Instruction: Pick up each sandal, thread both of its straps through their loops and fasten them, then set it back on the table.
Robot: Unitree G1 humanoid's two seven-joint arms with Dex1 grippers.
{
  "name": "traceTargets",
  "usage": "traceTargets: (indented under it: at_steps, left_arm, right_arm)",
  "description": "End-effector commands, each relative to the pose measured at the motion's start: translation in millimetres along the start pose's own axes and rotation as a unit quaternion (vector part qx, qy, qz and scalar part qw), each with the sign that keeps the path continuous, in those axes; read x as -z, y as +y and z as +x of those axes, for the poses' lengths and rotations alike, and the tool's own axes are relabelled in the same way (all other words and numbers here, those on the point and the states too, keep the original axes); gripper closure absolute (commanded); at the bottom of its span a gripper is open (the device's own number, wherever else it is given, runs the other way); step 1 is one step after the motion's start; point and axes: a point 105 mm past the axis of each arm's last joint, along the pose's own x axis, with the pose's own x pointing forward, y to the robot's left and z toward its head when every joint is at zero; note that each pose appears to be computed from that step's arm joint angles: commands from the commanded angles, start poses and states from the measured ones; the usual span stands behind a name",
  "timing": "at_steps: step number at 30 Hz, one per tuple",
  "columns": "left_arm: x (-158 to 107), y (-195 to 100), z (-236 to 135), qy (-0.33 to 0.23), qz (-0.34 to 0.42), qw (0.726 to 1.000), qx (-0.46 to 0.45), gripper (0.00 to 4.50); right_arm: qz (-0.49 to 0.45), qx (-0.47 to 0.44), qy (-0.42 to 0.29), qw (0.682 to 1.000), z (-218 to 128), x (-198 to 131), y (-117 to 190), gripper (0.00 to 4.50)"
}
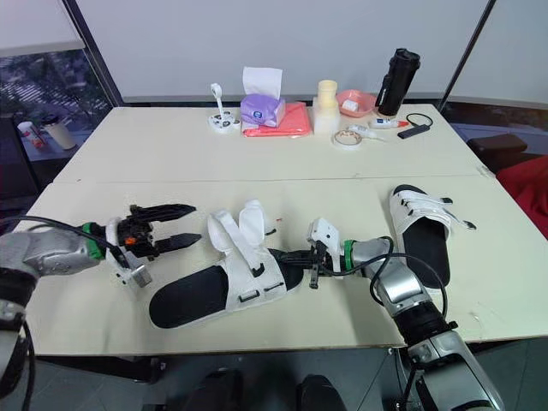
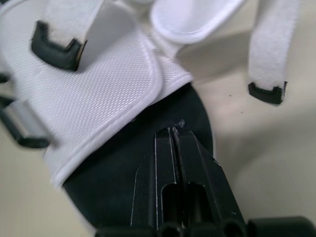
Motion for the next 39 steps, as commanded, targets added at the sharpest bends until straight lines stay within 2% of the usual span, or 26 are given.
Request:
traceTargets:
  at_steps: [1,3,5,6,10,11,14,16,17,21,24,31,35,39]
  left_arm:
    - [7,30,0,0.075,-0.104,0.989,-0.078,0.6]
    - [3,30,6,0.097,-0.225,0.967,-0.074,0.6]
    - [8,31,9,0.128,-0.335,0.931,-0.074,0.6]
    - [15,34,9,0.144,-0.399,0.901,-0.087,0.6]
    - [35,47,2,0.167,-0.535,0.819,-0.124,0.6]
    - [36,48,0,0.161,-0.595,0.776,-0.131,0.6]
    - [12,49,-1,0.099,-0.748,0.65,-0.096,0.6]
    - [-9,47,-1,0.069,-0.799,0.594,-0.054,0.6]
    - [-23,47,-1,0.049,-0.82,0.569,-0.027,0.6]
    - [-54,42,3,0.021,-0.864,0.502,0.019,0.6]
    - [-72,31,10,0.024,-0.877,0.478,0.048,0.6]
    - [-85,7,36,0.045,-0.882,0.464,0.071,0.6]
    - [-82,-6,49,0.066,-0.883,0.459,0.072,0.6]
    - [-67,-18,65,0.095,-0.886,0.452,0.046,0.6]
  right_arm:
    - [0.039,0.019,0.063,0.997,-1,36,-3,4.5]
    - [0.039,0.016,0.063,0.997,0,37,-2,4.5]
    - [0.041,0.013,0.062,0.997,2,38,-1,4.5]
    - [0.042,0.01,0.061,0.997,3,39,-1,4.5]
    - [0.044,0.001,0.061,0.997,7,39,3,4.5]
    - [0.044,0.0,0.061,0.997,7,39,3,4.5]
    - [0.043,0.0,0.06,0.997,7,38,4,4.5]
    - [0.042,0.003,0.058,0.997,7,38,3,4.5]
    - [0.041,0.005,0.057,0.997,7,38,3,4.5]
    - [0.043,0.013,0.053,0.998,6,37,2,4.5]
    - [0.046,0.017,0.052,0.997,6,38,3,4.5]
    - [0.05,0.022,0.051,0.997,5,39,5,4.5]
    - [0.052,0.024,0.049,0.997,6,38,5,4.5]
    - [0.053,0.027,0.046,0.997,7,38,6,4.5]
